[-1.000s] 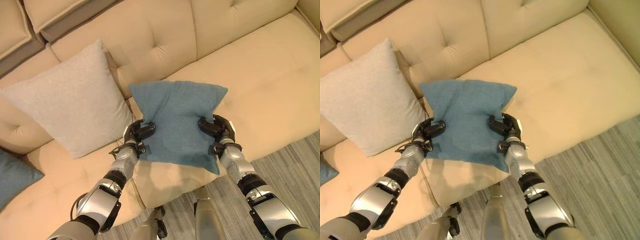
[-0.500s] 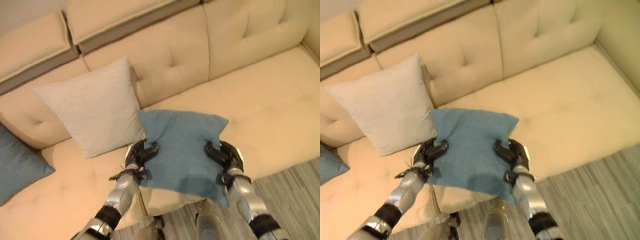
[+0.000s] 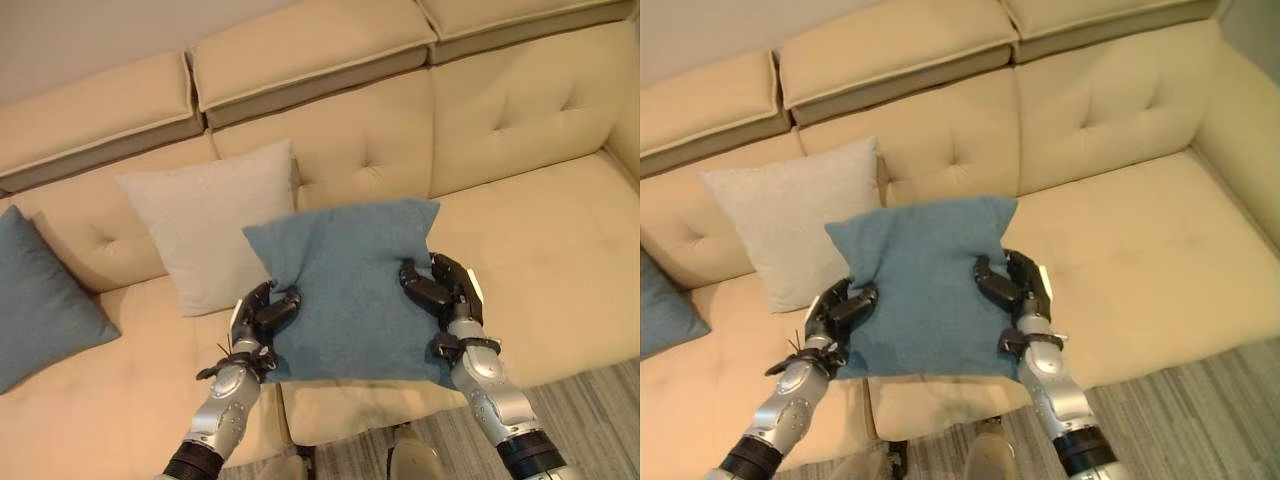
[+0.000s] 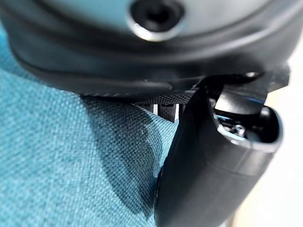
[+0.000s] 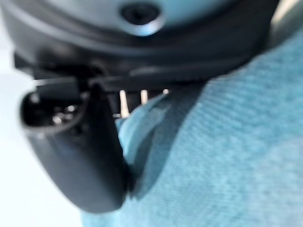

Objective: Pick up all the scattered cushions and arrange them neatly on the sofa.

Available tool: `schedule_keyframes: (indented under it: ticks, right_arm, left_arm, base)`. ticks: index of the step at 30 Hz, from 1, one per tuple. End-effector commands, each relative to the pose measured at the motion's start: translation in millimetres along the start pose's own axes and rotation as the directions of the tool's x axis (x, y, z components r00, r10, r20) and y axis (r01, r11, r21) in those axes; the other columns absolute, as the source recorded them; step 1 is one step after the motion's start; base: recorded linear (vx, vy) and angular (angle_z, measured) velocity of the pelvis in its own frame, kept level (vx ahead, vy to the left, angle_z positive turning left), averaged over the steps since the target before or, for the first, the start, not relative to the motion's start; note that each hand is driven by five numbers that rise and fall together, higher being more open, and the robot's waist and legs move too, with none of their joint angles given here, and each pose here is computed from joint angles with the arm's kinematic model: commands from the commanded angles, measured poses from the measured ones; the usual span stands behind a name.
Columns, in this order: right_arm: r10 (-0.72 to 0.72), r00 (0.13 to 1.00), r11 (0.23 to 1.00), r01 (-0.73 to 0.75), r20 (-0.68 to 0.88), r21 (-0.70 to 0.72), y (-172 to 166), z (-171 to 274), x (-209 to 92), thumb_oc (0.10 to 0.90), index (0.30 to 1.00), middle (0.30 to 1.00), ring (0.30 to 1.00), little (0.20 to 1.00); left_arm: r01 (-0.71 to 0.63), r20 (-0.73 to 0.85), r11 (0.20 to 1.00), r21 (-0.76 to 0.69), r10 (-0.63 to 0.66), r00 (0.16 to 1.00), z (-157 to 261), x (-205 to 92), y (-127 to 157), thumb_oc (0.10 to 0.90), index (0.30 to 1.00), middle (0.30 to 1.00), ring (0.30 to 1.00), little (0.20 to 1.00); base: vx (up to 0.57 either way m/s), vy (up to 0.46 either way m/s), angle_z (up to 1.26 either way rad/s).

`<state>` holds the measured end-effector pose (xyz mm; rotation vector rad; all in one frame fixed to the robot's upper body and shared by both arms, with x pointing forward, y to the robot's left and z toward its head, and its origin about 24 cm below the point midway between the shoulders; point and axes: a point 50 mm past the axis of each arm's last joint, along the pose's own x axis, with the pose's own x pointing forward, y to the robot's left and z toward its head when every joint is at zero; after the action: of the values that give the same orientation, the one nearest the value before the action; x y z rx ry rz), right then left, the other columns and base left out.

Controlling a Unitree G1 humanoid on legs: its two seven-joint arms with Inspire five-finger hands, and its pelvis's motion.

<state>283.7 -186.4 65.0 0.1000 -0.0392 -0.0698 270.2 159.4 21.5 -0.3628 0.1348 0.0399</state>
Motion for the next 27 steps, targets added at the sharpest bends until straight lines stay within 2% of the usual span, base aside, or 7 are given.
schedule_keyframes:
  ticks: [1,6,14,15,22,27]
  right_arm:
    - [0.298,0.888,0.942,-0.332,0.349,0.042,62,66,-4,0.4,0.3,0.3,0.3,0.3]
    - [0.29,0.862,0.954,-0.295,0.415,-0.056,59,79,-7,0.4,0.3,0.3,0.3,0.3]
    - [0.224,0.849,0.975,-0.196,0.478,-0.108,47,89,-16,0.4,0.3,0.3,0.3,0.3]
    - [0.221,0.852,0.975,-0.188,0.475,-0.117,44,89,-18,0.4,0.3,0.3,0.3,0.3]
    - [0.217,0.864,0.974,-0.164,0.454,-0.153,38,85,-17,0.4,0.3,0.3,0.3,0.3]
    - [0.205,0.894,0.97,-0.131,0.399,-0.206,36,74,-10,0.4,0.3,0.3,0.3,0.3]
  left_arm:
    - [0.487,0.369,0.873,0.02,-0.459,0.808,69,-1,-116,0.4,0.3,0.3,0.3,0.3]
    - [0.471,0.408,0.88,0.068,-0.455,0.792,78,-1,-118,0.4,0.3,0.3,0.3,0.3]
    - [0.492,0.382,0.87,0.027,-0.464,0.799,74,-3,-121,0.4,0.3,0.3,0.3,0.3]
    - [0.526,0.358,0.85,-0.007,-0.489,0.796,71,-6,-124,0.4,0.3,0.3,0.3,0.3]
    - [0.54,0.338,0.841,-0.005,-0.507,0.793,70,-8,-122,0.4,0.3,0.3,0.3,0.3]
    - [0.553,0.314,0.833,-0.014,-0.521,0.794,64,-7,-131,0.4,0.3,0.3,0.3,0.3]
  base:
    - [-0.21,0.149,-0.15]
    - [-0.3,0.192,-0.38]
    - [-0.29,0.094,-0.72]
    - [-0.26,0.011,-0.81]
    - [-0.2,-0.076,-1.05]
    - [-0.12,-0.308,-1.61]
